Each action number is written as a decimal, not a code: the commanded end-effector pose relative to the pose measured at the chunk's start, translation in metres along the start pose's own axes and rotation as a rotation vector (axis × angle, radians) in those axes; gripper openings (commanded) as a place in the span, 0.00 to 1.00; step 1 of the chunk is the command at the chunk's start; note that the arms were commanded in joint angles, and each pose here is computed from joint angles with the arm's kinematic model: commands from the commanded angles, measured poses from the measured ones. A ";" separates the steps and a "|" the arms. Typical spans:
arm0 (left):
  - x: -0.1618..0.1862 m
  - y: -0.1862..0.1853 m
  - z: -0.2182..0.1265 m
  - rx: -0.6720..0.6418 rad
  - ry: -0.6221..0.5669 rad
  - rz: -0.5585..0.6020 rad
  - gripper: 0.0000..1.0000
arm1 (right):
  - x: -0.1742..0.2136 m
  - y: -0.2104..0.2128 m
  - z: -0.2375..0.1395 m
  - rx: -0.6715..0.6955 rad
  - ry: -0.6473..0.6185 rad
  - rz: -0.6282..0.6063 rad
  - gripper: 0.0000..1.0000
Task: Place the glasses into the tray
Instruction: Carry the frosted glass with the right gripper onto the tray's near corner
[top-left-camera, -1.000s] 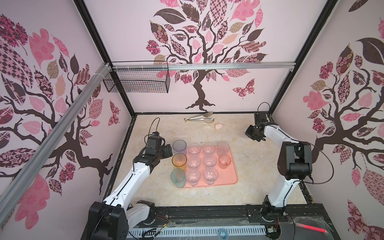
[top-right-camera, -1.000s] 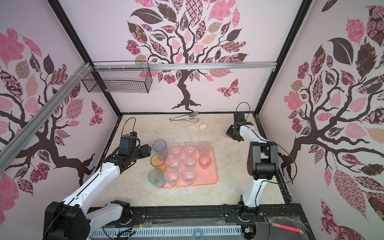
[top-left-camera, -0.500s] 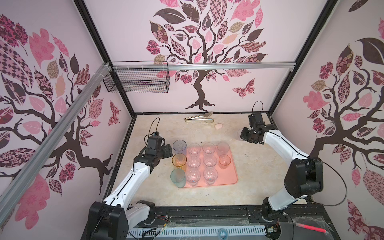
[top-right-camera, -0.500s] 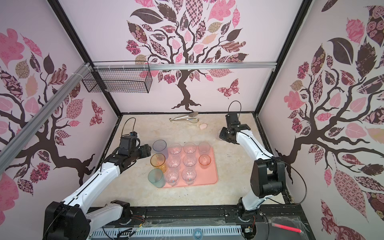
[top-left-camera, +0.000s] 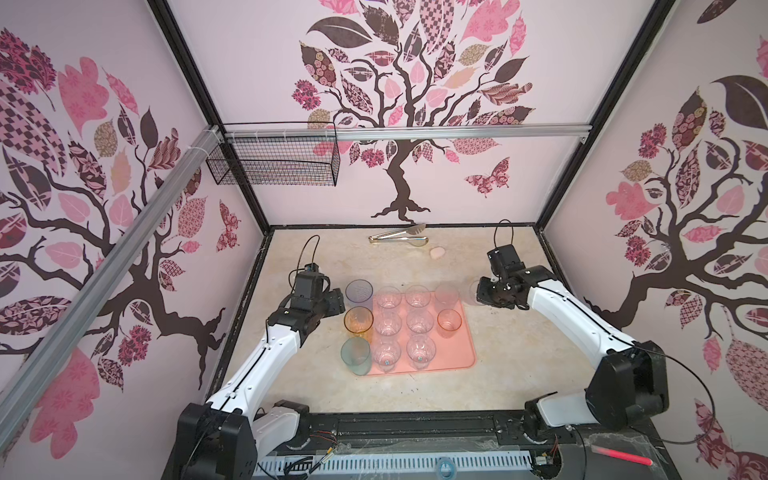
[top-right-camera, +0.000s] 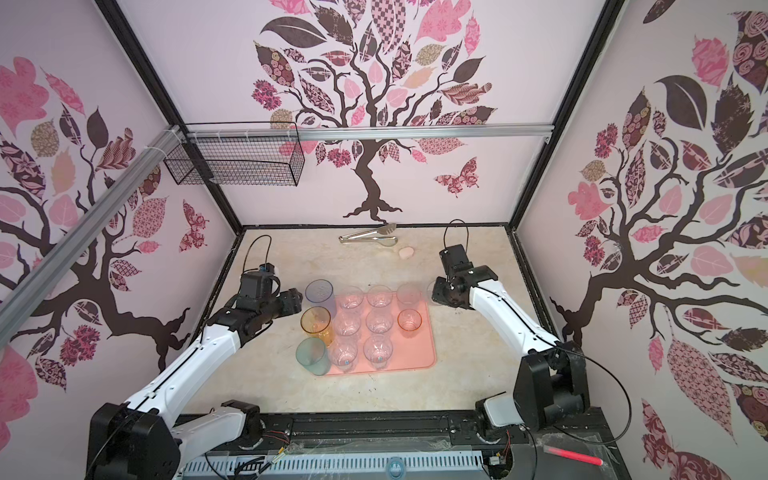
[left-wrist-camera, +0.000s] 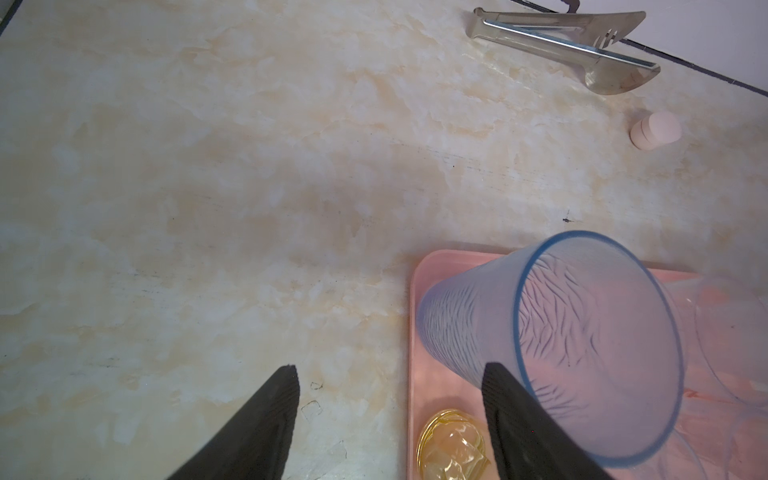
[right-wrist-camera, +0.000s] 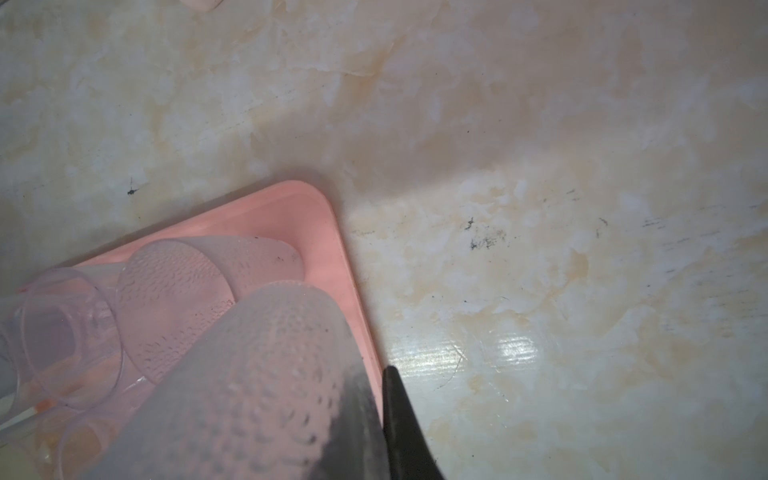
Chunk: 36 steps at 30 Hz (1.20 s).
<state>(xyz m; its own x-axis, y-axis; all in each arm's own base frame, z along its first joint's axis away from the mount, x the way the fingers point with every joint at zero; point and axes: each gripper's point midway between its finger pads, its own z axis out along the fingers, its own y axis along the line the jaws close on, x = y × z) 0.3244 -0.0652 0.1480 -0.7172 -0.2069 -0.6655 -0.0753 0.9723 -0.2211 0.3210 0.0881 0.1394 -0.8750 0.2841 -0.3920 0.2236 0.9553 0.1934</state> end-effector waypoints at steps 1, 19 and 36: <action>-0.002 0.001 0.001 -0.005 -0.012 0.008 0.74 | 0.018 -0.008 -0.009 0.038 0.019 -0.030 0.09; 0.001 0.003 0.003 -0.015 -0.001 0.012 0.74 | 0.092 -0.018 0.003 0.143 0.141 -0.147 0.07; 0.000 0.003 0.001 -0.010 -0.006 0.014 0.73 | 0.141 0.015 0.019 0.191 0.210 -0.322 0.09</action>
<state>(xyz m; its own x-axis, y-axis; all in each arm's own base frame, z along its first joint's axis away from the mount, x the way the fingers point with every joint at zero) 0.3246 -0.0646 0.1460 -0.7210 -0.2030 -0.6625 -0.0768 0.9736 -0.2148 0.2031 0.1360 0.0686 -0.9795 -0.0439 -0.1967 -0.0305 0.9971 -0.0703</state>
